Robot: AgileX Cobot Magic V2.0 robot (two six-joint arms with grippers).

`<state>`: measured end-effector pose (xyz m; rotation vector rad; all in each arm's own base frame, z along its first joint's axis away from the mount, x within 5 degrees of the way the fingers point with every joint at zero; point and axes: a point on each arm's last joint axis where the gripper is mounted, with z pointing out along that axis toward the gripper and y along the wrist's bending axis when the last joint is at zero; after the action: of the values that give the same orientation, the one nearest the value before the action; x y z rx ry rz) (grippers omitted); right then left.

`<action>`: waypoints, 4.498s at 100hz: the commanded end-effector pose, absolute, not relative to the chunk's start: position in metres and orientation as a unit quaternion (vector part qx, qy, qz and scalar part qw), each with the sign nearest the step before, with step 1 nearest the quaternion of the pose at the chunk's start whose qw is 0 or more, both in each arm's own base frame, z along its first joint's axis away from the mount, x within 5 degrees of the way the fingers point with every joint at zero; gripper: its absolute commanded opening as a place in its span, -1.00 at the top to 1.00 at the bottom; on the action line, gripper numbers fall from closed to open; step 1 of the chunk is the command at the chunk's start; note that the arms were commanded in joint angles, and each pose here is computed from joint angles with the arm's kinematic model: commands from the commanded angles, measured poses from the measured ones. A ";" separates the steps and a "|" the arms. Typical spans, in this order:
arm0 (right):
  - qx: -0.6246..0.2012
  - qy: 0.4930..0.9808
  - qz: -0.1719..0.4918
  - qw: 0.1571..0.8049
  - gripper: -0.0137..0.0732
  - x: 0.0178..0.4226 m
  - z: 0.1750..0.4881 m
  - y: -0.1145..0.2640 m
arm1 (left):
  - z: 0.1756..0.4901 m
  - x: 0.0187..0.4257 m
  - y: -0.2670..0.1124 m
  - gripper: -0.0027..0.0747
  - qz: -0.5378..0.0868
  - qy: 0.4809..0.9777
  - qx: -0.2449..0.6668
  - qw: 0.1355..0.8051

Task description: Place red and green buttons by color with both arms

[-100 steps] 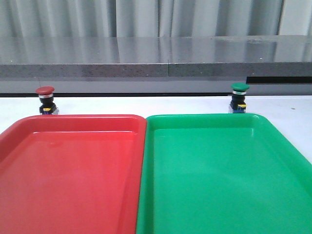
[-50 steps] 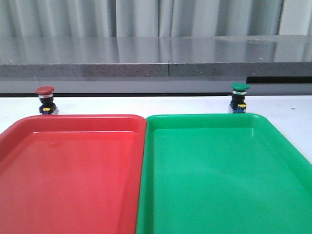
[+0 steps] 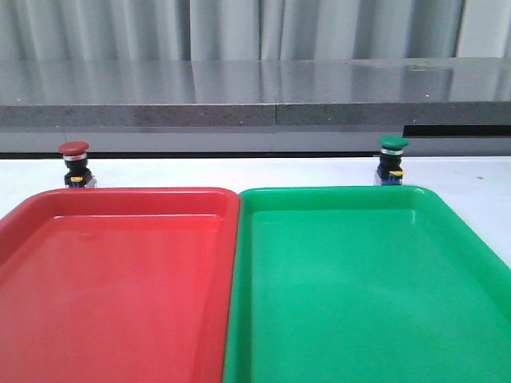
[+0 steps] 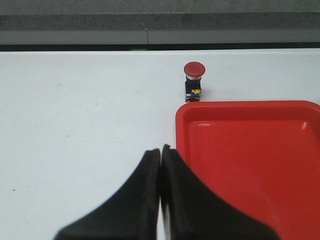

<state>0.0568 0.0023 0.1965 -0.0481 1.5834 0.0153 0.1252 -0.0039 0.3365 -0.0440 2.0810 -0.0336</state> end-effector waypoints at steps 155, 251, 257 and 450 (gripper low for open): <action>-0.019 0.666 0.001 0.745 0.84 0.054 0.211 0.002 | 0.339 0.364 -0.043 -0.66 -0.047 0.895 -0.010 0.442; -0.019 0.666 0.001 0.745 0.84 0.054 0.211 0.002 | 0.236 0.467 -0.067 -0.65 -0.043 0.920 0.007 0.388; -0.019 0.666 0.001 0.745 0.84 0.054 0.211 0.002 | 0.232 0.468 -0.067 -0.60 -0.042 0.923 0.007 0.384; -0.019 0.666 0.001 0.745 0.84 0.054 0.211 0.002 | 0.268 0.346 -0.138 0.64 -0.160 0.918 0.016 0.363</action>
<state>0.0568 0.0023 0.1965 -0.0481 1.5834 0.0153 0.3483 -0.1345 0.2454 0.0893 2.5109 -0.3465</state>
